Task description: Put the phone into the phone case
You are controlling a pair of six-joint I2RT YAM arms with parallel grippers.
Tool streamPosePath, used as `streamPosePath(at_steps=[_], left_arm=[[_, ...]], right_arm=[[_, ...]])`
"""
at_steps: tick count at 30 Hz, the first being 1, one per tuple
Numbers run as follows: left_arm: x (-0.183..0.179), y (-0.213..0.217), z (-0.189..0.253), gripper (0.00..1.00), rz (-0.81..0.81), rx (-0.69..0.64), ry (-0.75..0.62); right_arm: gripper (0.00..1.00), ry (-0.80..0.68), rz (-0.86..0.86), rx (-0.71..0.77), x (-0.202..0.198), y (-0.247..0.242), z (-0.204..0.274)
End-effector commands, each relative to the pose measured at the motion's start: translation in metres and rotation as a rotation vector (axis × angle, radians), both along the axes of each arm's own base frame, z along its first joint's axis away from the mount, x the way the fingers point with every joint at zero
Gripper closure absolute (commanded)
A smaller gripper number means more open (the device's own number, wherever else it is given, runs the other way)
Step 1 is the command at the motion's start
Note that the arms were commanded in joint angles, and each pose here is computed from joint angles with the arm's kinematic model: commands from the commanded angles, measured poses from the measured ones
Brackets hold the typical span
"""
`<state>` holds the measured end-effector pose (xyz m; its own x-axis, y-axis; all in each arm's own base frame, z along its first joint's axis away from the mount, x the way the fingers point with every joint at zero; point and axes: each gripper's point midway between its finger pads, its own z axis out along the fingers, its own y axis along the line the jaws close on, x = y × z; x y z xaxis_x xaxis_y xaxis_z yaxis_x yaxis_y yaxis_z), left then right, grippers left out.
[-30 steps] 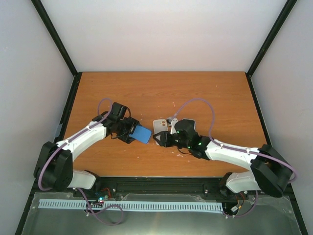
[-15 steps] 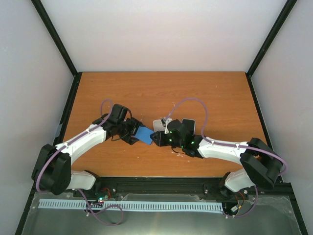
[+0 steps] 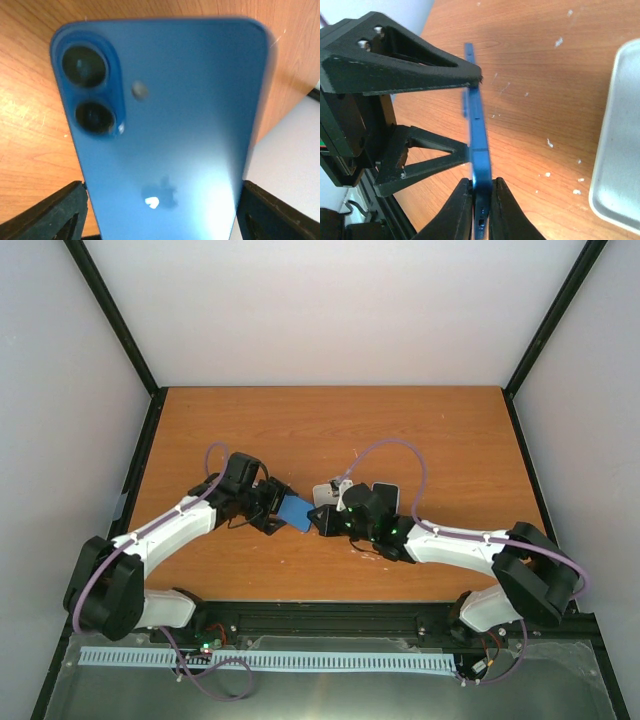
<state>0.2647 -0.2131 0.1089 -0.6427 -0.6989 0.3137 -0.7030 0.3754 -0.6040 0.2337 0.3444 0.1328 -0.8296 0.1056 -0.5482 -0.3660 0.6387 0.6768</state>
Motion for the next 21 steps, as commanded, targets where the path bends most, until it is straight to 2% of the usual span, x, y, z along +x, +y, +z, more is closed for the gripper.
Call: streamPosePath(at_steps=[1, 4, 10, 13, 16, 21], left_arm=[[-0.004, -0.012, 0.026, 0.13, -0.063, -0.067, -0.065], [-0.006, -0.011, 0.035, 0.01, -0.075, -0.066, -0.107], [-0.004, 0.003, 0.046, 0.01, -0.064, -0.003, -0.204], [-0.003, 0.011, 0.047, 0.01, -0.069, 0.043, -0.252], [0.002, 0.014, 0.048, 0.01, -0.117, 0.075, -0.336], [0.007, 0.011, 0.048, 0.00, -0.246, 0.015, -0.453]], right_arm=[[0.97, -0.143, 0.038, -0.005, 0.003, 0.003, 0.031], [0.97, -0.258, 0.021, -0.096, 0.009, -0.012, 0.044], [0.97, -0.481, 0.034, -0.306, 0.020, -0.039, 0.074], [0.97, -0.545, 0.071, -0.452, 0.024, -0.050, 0.077], [0.97, -0.612, 0.175, -0.576, 0.023, -0.051, 0.075], [0.97, -0.705, 0.289, -0.798, 0.029, -0.054, 0.065]])
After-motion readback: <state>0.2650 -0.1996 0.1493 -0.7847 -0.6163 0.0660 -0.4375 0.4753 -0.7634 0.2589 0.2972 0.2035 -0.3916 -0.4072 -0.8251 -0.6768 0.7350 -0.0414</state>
